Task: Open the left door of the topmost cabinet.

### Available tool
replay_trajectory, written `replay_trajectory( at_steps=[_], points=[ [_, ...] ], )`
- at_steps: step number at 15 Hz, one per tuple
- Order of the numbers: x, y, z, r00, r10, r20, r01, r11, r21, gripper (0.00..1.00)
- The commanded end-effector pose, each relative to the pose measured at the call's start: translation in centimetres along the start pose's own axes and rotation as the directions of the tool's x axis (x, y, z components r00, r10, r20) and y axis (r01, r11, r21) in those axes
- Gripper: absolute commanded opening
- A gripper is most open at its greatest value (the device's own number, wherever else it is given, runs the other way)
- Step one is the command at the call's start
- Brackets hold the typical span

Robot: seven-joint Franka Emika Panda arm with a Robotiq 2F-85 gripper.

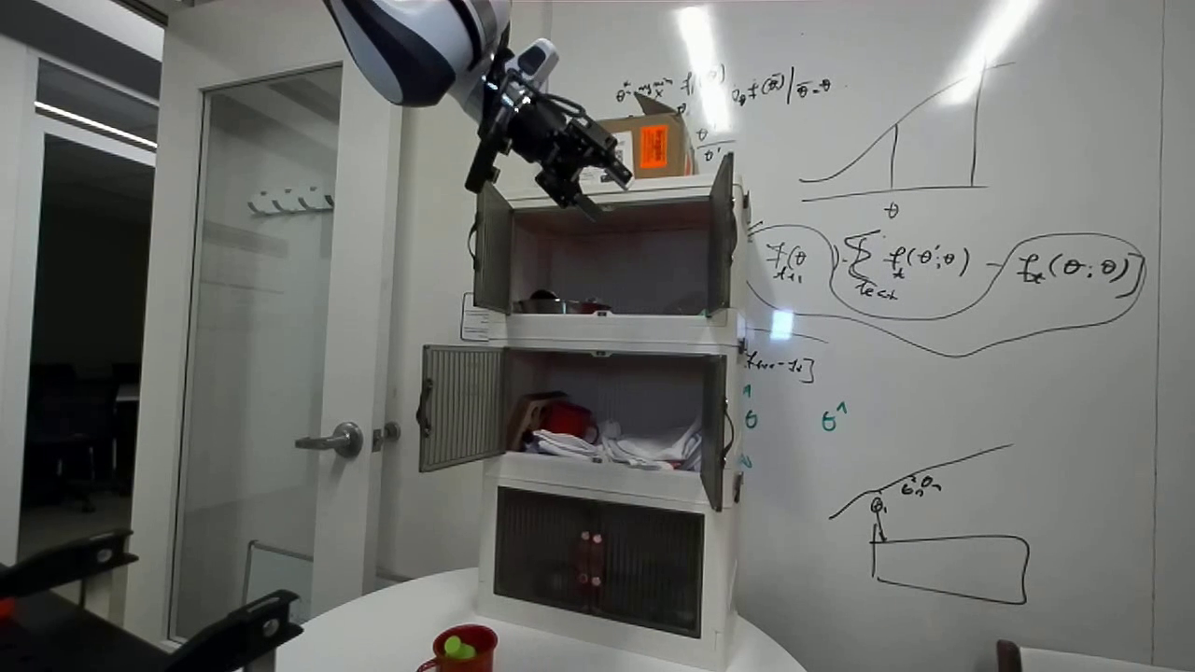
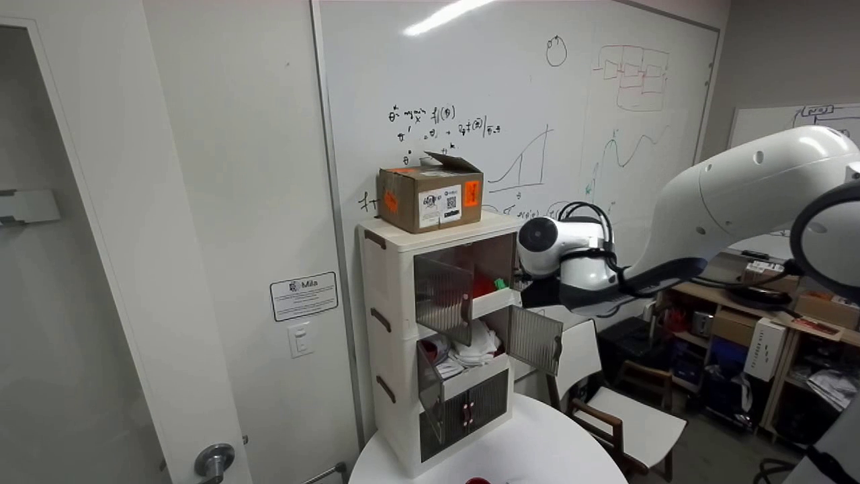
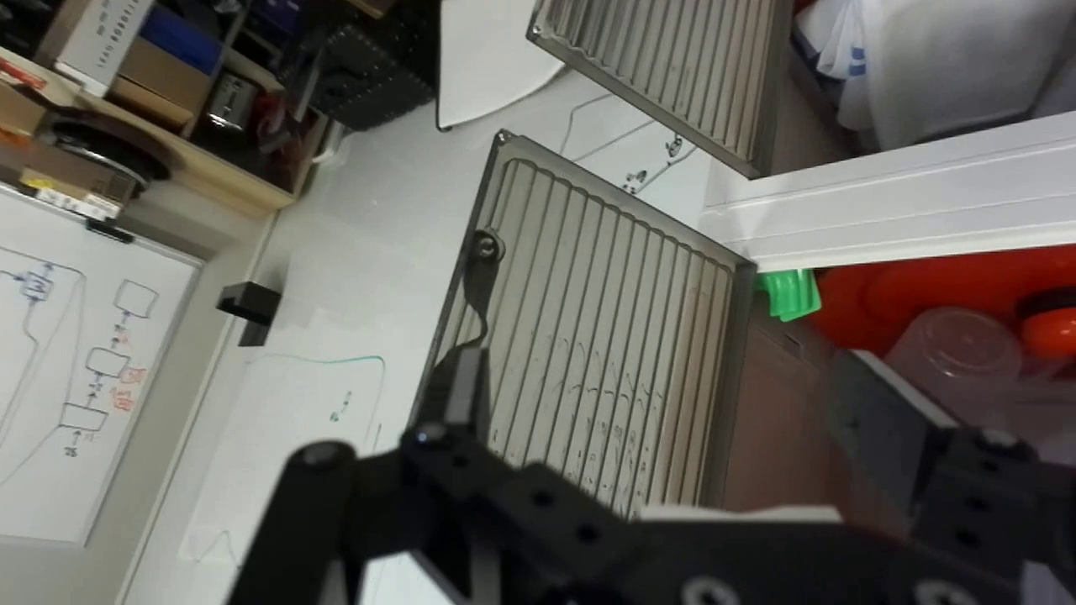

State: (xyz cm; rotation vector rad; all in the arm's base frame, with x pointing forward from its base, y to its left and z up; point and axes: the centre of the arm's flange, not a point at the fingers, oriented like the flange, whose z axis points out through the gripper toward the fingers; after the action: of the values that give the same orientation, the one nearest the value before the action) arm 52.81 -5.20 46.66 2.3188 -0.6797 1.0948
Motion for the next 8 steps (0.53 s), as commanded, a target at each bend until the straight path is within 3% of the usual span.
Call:
replay_trajectory(
  at_steps=[1,4,8],
  points=[
    [-4.9,1.7,0.0,0.994,0.106,-0.001,-0.104,0.984,0.142,1.0],
    [-6.3,1.9,0.8,0.963,0.213,0.163,-0.238,0.959,0.156,1.0],
    [-6.9,6.0,3.7,0.872,0.354,0.338,-0.384,0.923,0.023,1.0]
  ],
)
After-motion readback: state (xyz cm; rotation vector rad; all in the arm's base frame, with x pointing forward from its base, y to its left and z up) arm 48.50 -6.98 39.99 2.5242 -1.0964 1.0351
